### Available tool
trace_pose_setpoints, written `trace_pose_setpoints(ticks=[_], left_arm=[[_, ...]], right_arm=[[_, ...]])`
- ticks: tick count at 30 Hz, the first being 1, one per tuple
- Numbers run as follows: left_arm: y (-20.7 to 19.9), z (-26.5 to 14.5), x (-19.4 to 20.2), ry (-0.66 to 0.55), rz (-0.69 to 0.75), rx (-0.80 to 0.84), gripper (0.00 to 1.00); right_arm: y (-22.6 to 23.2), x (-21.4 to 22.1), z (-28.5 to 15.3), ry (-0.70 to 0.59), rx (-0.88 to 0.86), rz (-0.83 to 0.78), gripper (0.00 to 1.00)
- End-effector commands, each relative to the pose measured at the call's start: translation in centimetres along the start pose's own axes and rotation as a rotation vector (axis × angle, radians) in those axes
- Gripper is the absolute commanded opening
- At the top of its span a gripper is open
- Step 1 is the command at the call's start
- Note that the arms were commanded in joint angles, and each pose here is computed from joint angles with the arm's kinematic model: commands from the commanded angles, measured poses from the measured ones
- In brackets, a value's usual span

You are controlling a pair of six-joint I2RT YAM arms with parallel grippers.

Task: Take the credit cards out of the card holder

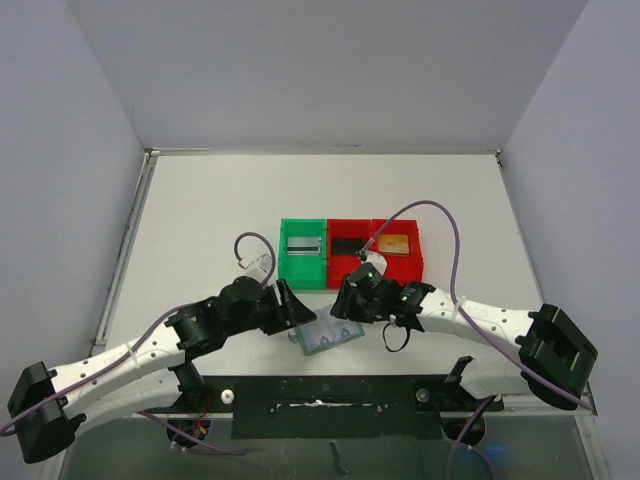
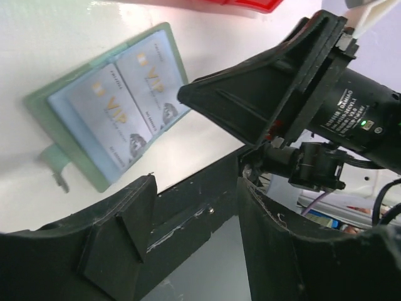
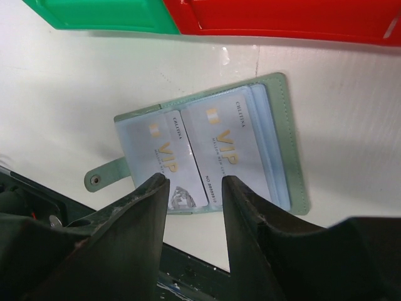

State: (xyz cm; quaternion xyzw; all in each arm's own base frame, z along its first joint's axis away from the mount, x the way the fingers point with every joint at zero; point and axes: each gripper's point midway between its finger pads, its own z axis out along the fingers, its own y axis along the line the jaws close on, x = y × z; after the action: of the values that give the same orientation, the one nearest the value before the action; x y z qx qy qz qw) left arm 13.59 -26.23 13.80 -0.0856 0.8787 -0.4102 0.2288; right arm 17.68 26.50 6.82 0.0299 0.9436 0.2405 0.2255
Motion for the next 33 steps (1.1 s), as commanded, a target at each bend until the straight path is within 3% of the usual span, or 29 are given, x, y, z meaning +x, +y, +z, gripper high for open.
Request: trace_pose_setpoints(ticks=[1, 8, 13, 21, 28, 31, 33], left_arm=[[-3.0, 1.2, 0.3, 0.036, -0.051, 0.117, 0.52], [0.2, 4.8, 1.2, 0.066, -0.029, -0.036, 0.48], [5.0, 6.3, 2.0, 0.065, -0.015, -0.193, 0.44], [10.9, 6.5, 3.9, 0.098, 0.017, -0.347, 0.28], [12.4, 5.9, 3.7, 0.093, 0.066, -0.403, 0.26], [12.5, 6.0, 3.8, 0.099, 0.083, -0.408, 0.25], [12.7, 6.0, 3.8, 0.104, 0.095, -0.421, 0.23]], right_arm=[[2.1, -1.2, -0.3, -0.04, -0.104, 0.039, 0.39], [2.1, -0.4, 0.3, -0.014, -0.141, 0.06, 0.37], [2.4, 0.1, 1.0, 0.026, -0.149, 0.039, 0.34], [1.7, 1.6, 2.8, 0.1, -0.112, 0.014, 0.31], [1.0, 2.9, 3.6, 0.143, -0.084, 0.011, 0.28], [1.1, 2.9, 3.7, 0.138, -0.091, 0.019, 0.19], [1.0, 2.8, 3.7, 0.13, -0.092, 0.029, 0.18]])
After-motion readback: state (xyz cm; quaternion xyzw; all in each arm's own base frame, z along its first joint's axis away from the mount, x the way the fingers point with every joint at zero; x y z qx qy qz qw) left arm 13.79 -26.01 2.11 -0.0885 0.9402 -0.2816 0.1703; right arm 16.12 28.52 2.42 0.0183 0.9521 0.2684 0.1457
